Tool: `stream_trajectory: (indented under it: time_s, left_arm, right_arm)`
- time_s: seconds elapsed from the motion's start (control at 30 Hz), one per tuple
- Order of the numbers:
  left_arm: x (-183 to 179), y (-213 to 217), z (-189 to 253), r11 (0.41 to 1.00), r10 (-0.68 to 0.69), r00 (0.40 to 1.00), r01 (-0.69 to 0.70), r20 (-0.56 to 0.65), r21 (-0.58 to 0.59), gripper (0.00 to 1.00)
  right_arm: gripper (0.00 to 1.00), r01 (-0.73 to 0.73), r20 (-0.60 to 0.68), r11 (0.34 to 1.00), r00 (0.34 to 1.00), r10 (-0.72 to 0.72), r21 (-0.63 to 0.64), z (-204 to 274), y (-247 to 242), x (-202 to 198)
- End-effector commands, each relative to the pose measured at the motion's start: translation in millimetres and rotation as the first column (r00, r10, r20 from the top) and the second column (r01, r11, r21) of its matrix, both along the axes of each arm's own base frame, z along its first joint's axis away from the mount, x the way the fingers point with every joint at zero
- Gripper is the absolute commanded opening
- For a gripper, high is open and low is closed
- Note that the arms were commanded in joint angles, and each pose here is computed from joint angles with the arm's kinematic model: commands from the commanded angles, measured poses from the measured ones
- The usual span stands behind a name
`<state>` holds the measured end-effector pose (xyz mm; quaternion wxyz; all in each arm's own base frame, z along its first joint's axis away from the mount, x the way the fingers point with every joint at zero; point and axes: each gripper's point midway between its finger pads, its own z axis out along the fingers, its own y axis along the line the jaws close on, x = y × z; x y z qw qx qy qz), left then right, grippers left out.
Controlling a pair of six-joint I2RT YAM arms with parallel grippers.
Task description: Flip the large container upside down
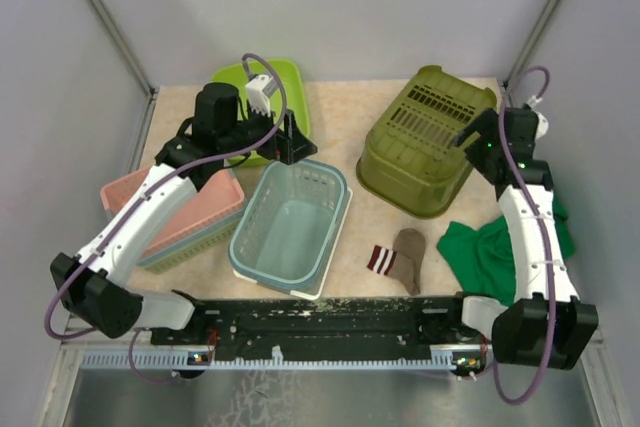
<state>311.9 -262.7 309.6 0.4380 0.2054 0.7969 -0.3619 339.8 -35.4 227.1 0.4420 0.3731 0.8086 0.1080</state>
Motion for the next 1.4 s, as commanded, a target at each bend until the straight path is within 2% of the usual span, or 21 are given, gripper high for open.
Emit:
stream_trajectory:
  time_s: [0.0, 0.17, 0.43, 0.6, 0.73, 0.9, 1.13, 1.2, 1.37]
  left_arm:
    - [5.4, -0.8, 1.7, 1.000, -0.002, 1.000, 0.002, 0.018, 0.001, 0.99]
    - [5.3, 2.4, -1.0, 1.000, 0.013, 1.000, -0.013, 0.015, 0.013, 0.99]
    - [4.2, 4.8, -4.5, 1.000, 0.023, 1.000, -0.024, 0.017, 0.013, 0.99]
    - [2.3, 6.0, -5.6, 1.000, 0.023, 0.999, -0.023, 0.026, 0.013, 0.99]
    - [3.4, 5.7, -5.1, 1.000, 0.022, 0.999, -0.022, 0.032, 0.011, 0.99]
    - [3.5, 3.3, -4.2, 1.000, 0.012, 0.999, -0.012, 0.034, 0.004, 0.99]
    - [4.2, 1.4, -5.4, 1.000, 0.004, 0.999, -0.004, 0.034, 0.001, 0.99]
    - [3.7, 1.2, -5.6, 1.000, 0.001, 0.999, -0.001, 0.033, 0.000, 0.99]
    - [2.0, 2.3, -6.5, 1.000, -0.001, 0.999, 0.001, 0.034, 0.004, 0.99]
  right_arm:
    - [0.86, 0.035, -0.127, 0.999, 0.991, -0.039, -0.029, -1.6, 22.7, -21.1]
    - [0.87, 0.043, -0.302, 0.999, 0.952, -0.050, -0.029, -31.3, 46.6, -40.9]
    - [0.86, 0.099, -0.332, 0.995, 0.939, -0.091, 0.008, -43.8, 62.1, -43.6]
    - [0.72, 0.125, -0.352, 0.992, 0.929, -0.111, 0.017, -51.0, 64.4, -40.9]
    - [0.48, 0.128, -0.339, 0.991, 0.934, -0.108, 0.037, -53.3, 67.0, -41.5]
    - [0.35, 0.145, -0.315, 0.989, 0.940, -0.133, 0.016, -48.4, 60.6, -47.2]
    - [0.05, 0.151, -0.312, 0.988, 0.937, -0.157, -0.044, -45.4, 50.2, -48.8]
    - [0.00, 0.143, -0.303, 0.987, 0.940, -0.157, -0.068, -41.7, 47.0, -46.6]
    - [0.00, 0.104, -0.268, 0.969, 0.949, -0.165, -0.226, -19.5, 21.1, -34.3]
